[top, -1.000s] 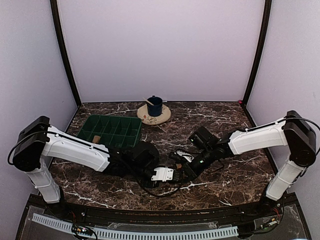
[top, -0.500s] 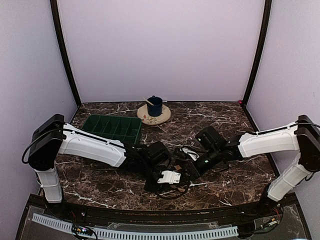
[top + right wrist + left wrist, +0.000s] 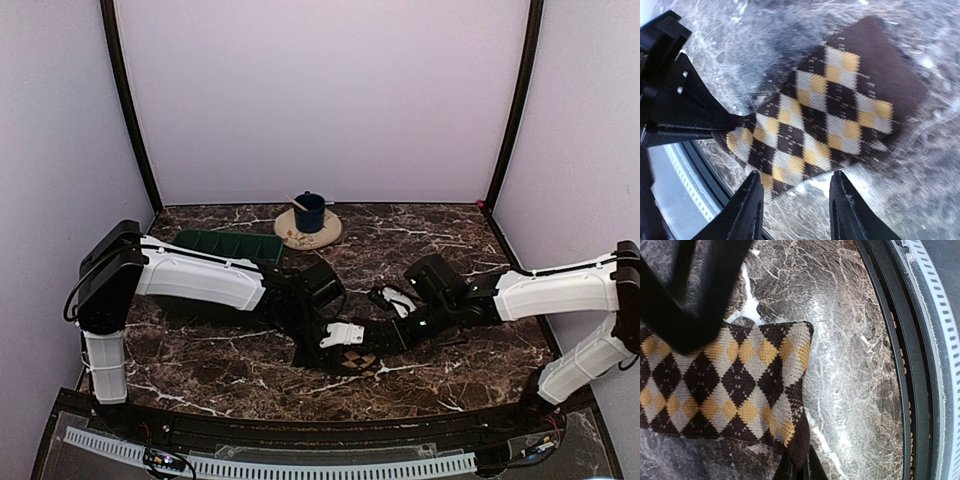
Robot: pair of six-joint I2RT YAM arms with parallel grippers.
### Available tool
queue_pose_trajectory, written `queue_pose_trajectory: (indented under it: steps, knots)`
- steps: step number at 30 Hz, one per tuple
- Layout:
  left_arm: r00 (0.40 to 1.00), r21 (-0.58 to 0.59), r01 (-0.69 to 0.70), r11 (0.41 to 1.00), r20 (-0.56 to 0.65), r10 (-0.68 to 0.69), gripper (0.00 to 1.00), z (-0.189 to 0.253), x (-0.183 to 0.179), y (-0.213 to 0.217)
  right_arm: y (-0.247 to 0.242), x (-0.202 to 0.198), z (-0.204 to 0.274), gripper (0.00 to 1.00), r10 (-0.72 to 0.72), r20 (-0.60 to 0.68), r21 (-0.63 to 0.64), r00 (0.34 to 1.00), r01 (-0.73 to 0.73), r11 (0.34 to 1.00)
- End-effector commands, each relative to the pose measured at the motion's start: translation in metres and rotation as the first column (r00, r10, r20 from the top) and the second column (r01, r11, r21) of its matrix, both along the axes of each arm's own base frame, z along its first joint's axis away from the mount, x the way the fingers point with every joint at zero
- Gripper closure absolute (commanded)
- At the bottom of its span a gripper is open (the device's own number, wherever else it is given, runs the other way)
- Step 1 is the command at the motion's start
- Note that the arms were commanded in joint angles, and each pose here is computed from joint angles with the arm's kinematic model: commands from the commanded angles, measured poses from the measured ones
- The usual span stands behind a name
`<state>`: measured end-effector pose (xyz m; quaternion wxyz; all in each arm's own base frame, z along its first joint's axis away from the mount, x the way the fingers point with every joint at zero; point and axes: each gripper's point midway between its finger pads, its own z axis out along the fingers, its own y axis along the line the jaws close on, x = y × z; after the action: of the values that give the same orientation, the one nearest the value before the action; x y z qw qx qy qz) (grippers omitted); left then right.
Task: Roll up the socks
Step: Roll the sock at the center of the board.
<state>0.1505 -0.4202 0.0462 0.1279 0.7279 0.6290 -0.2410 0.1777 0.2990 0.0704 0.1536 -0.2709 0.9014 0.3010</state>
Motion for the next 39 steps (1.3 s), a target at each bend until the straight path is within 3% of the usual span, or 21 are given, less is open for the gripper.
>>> queue_pose_trajectory:
  steps: [1, 7, 14, 21, 32, 39]
  knots:
    - [0.990, 0.027, 0.005, 1.000, -0.142, -0.001, 1.00, 0.004, -0.012, 0.004, -0.017, 0.020, 0.009, 0.59, -0.130, 0.094, -0.017, 0.987, 0.132, 0.991]
    - [0.972, 0.010, -0.006, 1.000, -0.236, 0.008, 1.00, 0.014, -0.009, 0.000, -0.024, 0.016, 0.017, 0.58, -0.185, 0.155, 0.000, 0.971, 0.187, 0.982]
    - [0.943, -0.001, -0.021, 1.000, -0.333, 0.020, 1.00, 0.022, -0.004, -0.005, -0.024, 0.004, 0.018, 0.58, -0.179, 0.322, -0.107, 0.930, 0.224, 0.969]
    - [0.901, 0.001, -0.029, 1.000, -0.433, 0.026, 1.00, 0.023, -0.004, -0.007, -0.026, -0.010, 0.027, 0.57, -0.164, 0.459, -0.138, 0.873, 0.252, 0.958]
    - [0.856, 0.005, -0.035, 0.999, -0.516, 0.032, 1.00, 0.019, -0.003, -0.008, -0.007, -0.044, 0.034, 0.57, 0.050, 0.642, -0.286, 0.765, 0.178, 0.942]
    - [0.835, 0.004, -0.035, 0.999, -0.550, 0.032, 1.00, 0.019, -0.003, -0.010, 0.011, -0.057, 0.027, 0.47, 0.221, 0.679, -0.398, 0.700, 0.097, 0.912]
